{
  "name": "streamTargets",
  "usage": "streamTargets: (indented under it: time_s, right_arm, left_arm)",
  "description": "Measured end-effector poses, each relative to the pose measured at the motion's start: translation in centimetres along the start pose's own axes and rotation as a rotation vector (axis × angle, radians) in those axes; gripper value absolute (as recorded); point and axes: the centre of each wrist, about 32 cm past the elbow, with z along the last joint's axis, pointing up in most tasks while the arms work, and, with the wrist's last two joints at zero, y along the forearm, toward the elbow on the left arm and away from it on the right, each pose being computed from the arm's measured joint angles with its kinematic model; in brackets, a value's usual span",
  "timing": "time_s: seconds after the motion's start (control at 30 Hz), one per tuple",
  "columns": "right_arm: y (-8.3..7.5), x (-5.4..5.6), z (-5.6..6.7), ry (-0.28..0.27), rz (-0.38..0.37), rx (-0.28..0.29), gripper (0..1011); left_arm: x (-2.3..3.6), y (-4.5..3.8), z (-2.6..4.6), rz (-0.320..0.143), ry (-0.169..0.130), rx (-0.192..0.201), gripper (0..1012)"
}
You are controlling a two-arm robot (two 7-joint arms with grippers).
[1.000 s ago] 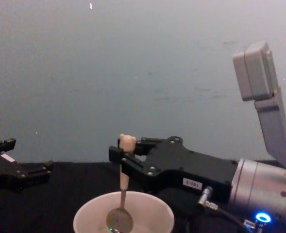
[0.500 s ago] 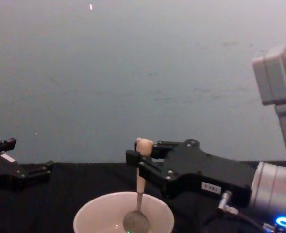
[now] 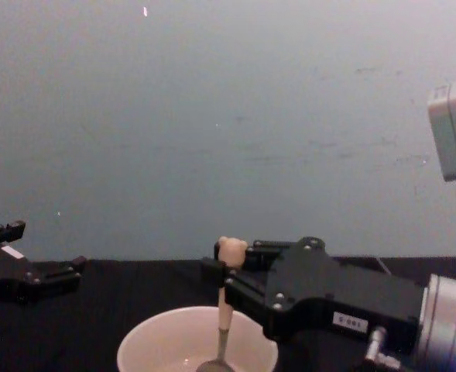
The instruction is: Pick up the stirring spoon with one hand, stir inside the cup, then place it back in its original position.
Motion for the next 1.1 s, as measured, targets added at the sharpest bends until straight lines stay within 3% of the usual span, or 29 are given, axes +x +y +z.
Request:
streamTargets:
  time_s: [0.47, 1.1]
  right_arm:
    - [1.4, -0.8, 0.1, 0.015, 0.043, 0.019, 188]
    - [3.4, 0.6, -0.2, 0.021, -0.023, 0.028, 188]
  left_arm:
    - [0.0, 0.0, 0.0, 0.0, 0.0, 0.0, 1001]
    - [0.0, 0.0, 0.0, 0.0, 0.0, 0.0, 1001]
